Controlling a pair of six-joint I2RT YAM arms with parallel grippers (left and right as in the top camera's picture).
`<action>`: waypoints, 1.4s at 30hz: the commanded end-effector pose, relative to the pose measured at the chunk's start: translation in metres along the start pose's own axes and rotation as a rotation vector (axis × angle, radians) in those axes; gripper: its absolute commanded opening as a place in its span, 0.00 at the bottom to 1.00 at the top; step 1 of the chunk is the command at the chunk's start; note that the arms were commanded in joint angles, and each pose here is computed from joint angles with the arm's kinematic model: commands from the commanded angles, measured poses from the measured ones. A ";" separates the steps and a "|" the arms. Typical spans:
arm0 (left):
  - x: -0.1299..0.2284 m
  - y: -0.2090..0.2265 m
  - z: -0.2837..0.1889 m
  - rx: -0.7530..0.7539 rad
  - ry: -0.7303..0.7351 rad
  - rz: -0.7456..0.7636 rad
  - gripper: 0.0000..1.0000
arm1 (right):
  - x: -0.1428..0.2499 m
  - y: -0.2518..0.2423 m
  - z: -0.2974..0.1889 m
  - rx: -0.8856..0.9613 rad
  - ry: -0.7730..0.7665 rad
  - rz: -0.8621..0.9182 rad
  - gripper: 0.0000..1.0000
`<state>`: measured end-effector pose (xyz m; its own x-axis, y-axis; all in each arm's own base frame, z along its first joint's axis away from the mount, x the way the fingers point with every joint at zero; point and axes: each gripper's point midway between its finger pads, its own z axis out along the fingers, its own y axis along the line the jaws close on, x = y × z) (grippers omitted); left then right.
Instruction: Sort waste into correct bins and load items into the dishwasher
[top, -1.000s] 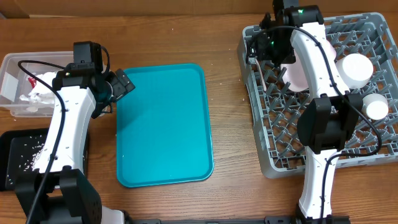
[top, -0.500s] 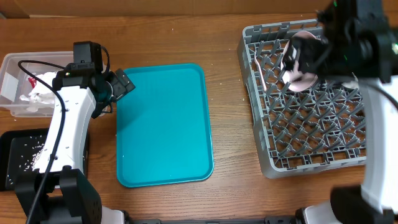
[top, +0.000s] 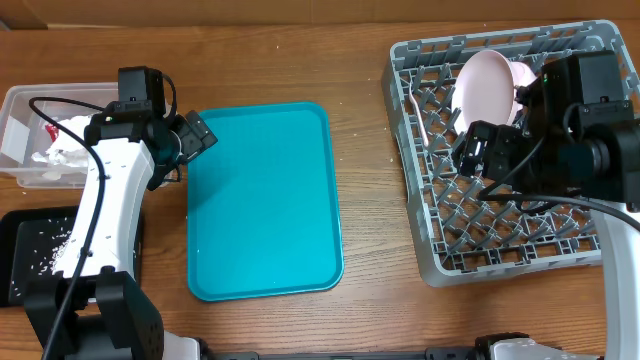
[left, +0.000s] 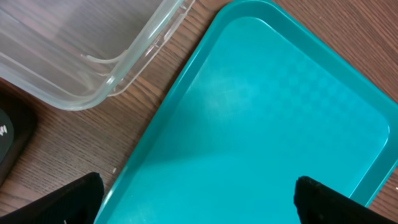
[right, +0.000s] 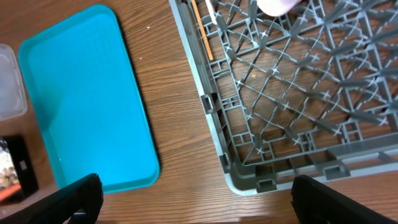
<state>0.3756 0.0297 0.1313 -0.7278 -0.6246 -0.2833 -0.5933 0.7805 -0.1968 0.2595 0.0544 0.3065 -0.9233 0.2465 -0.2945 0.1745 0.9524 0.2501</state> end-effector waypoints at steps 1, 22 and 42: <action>-0.003 0.000 -0.001 -0.004 -0.012 -0.006 1.00 | 0.002 0.002 -0.003 -0.014 -0.009 -0.127 1.00; -0.003 0.000 -0.001 -0.005 -0.012 -0.006 1.00 | 0.021 -0.022 0.042 -0.200 -0.834 -0.331 1.00; -0.003 0.000 -0.001 -0.005 -0.012 -0.006 1.00 | 0.040 -0.055 0.087 -0.224 -1.288 -0.347 1.00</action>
<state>0.3756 0.0298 0.1310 -0.7279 -0.6246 -0.2829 -0.5936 0.7805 -0.1961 0.2398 0.0354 0.2083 0.0664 0.1151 -0.9911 -0.2173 0.9712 0.0982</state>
